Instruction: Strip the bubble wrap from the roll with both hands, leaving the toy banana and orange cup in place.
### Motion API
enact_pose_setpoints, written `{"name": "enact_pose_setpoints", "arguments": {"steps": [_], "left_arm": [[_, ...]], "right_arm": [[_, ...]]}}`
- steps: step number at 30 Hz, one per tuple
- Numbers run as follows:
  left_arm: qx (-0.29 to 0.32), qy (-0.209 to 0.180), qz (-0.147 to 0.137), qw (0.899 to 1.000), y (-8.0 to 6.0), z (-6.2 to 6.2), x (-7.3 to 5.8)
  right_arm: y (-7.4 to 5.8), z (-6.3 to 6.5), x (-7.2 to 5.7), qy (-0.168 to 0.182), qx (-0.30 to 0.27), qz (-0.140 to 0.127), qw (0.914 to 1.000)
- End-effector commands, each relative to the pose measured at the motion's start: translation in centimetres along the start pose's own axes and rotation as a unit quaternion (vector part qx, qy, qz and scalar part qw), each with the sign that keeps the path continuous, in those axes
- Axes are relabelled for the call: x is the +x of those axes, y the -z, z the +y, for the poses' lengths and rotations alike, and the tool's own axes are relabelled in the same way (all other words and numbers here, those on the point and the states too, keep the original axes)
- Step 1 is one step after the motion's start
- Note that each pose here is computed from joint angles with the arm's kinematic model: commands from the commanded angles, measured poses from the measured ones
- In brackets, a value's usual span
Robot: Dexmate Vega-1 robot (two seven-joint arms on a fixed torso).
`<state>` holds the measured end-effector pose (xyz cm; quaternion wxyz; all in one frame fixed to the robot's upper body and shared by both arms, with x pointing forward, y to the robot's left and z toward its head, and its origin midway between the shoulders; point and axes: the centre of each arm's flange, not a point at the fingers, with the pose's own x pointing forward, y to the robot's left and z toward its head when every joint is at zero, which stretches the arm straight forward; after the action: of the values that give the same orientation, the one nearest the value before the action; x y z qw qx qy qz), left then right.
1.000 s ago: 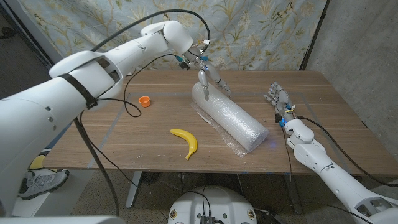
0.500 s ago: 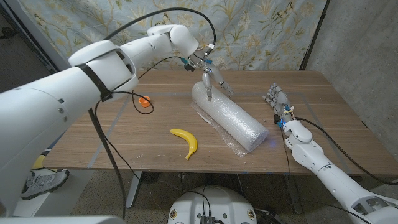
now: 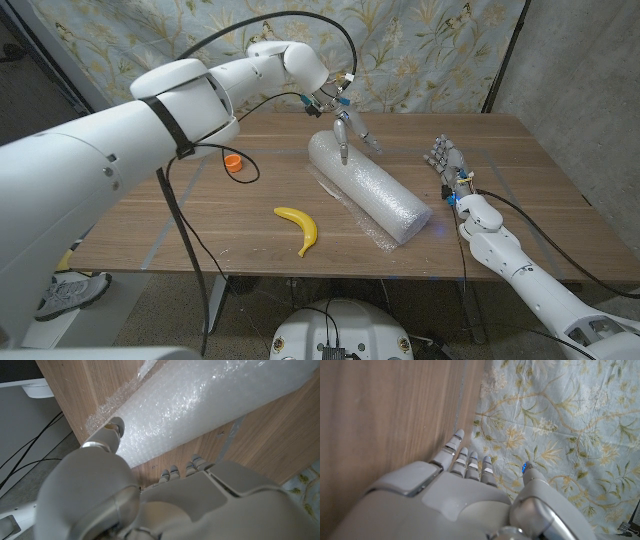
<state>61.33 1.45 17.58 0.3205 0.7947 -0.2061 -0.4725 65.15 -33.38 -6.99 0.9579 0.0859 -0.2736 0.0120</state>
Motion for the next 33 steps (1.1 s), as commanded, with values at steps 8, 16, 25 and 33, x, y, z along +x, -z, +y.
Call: {"name": "enact_pose_setpoints", "arguments": {"steps": [8, 16, 25, 33], "left_arm": [[-0.01, 0.031, -0.007, 0.999, -0.5, -0.9, 1.5], [-0.012, 0.042, 0.001, 0.999, -0.2, -1.6, 1.9], [-0.014, 0.047, 0.003, 0.999, -0.3, -1.9, 2.5], [-0.006, 0.051, 0.0, 0.999, -0.6, -2.1, 3.0]], "right_arm": [[0.2, -0.8, -0.6, 0.015, -0.006, 0.008, 0.9998], [0.7, -1.0, -0.8, 0.017, -0.004, 0.013, 0.9998], [1.2, -1.2, -0.9, 0.019, 0.0, 0.019, 0.9996], [1.6, -1.5, -1.3, 0.023, 0.004, 0.02, 0.9995]]}}
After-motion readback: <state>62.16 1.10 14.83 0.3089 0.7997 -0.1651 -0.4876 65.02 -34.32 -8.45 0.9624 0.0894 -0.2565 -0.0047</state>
